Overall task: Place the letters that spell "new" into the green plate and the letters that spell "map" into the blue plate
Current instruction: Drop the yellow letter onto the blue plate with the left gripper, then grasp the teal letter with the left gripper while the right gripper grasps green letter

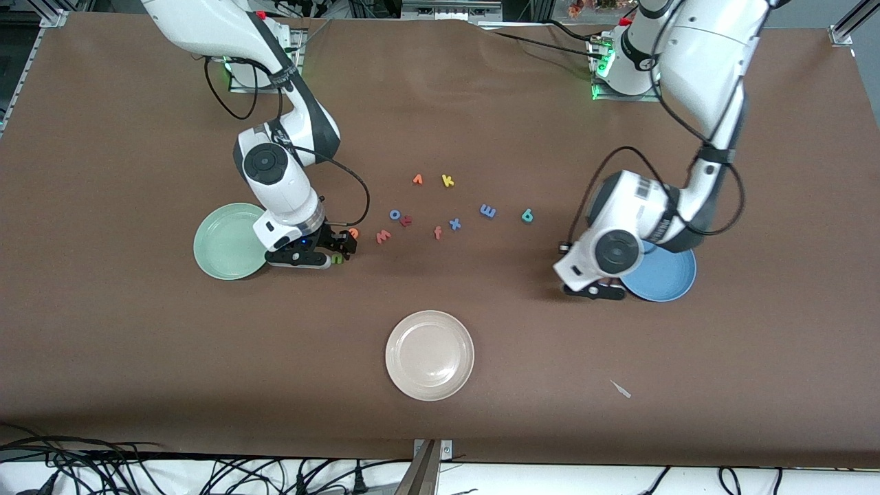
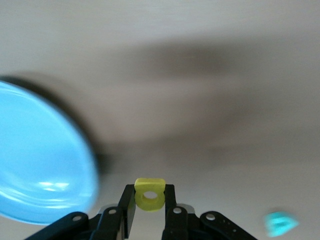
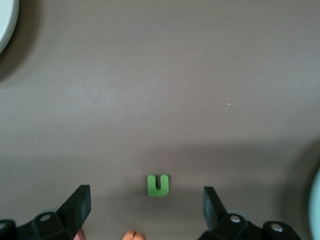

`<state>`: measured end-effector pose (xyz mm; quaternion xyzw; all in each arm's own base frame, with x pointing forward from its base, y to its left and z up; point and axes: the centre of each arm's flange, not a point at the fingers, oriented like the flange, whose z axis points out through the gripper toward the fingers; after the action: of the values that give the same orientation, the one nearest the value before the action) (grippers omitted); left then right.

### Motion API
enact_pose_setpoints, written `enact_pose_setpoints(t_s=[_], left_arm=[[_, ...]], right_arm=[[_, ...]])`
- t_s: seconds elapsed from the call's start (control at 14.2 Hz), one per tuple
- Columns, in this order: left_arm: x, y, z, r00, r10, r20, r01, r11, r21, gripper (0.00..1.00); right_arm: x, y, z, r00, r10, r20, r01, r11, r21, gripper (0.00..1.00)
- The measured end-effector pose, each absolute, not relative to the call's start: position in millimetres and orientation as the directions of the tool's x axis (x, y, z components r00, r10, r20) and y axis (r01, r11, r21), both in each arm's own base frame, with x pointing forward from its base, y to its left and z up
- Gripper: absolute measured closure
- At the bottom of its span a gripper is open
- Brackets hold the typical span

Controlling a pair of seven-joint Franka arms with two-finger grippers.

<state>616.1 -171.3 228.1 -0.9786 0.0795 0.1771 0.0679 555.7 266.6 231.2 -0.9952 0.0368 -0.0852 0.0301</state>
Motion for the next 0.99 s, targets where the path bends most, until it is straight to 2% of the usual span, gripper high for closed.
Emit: enact_pose_setpoints(t_s=[0.28, 0.49, 0.56, 0.7, 0.85, 0.92, 0.99], left_arm=[[623, -87, 233, 0.888, -0.255, -0.382, -0.295, -0.954, -0.049, 0.72], [604, -68, 215, 0.913, -0.283, -0.293, -0.307, -0.951, -0.037, 0.72], [594, -67, 209, 0.916, -0.285, -0.282, -0.307, -0.951, -0.036, 0.66], [588, -65, 213, 0.917, -0.286, -0.278, -0.307, -0.951, -0.036, 0.49], [593, -70, 232, 0.928, -0.271, -0.257, -0.289, -0.957, -0.036, 0.3], [595, -78, 240, 0.941, -0.237, -0.243, -0.25, -0.968, -0.022, 0.21], [595, -93, 245, 0.952, -0.197, -0.232, -0.203, -0.979, 0.0, 0.09]], right_arm=[[535, 260, 184, 0.975, -0.076, 0.21, -0.056, -0.993, -0.099, 0.01], [532, 262, 177, 0.975, -0.074, 0.208, -0.054, -0.994, -0.1, 0.05], [531, 263, 177, 0.975, -0.072, 0.208, -0.052, -0.994, -0.1, 0.12], [530, 265, 177, 0.976, -0.071, 0.208, -0.051, -0.994, -0.101, 0.35], [529, 267, 177, 0.976, -0.068, 0.208, -0.048, -0.994, -0.101, 0.39], [528, 269, 177, 0.976, -0.067, 0.208, -0.046, -0.994, -0.101, 0.48], [527, 270, 177, 0.976, -0.064, 0.207, -0.044, -0.994, -0.101, 0.48]])
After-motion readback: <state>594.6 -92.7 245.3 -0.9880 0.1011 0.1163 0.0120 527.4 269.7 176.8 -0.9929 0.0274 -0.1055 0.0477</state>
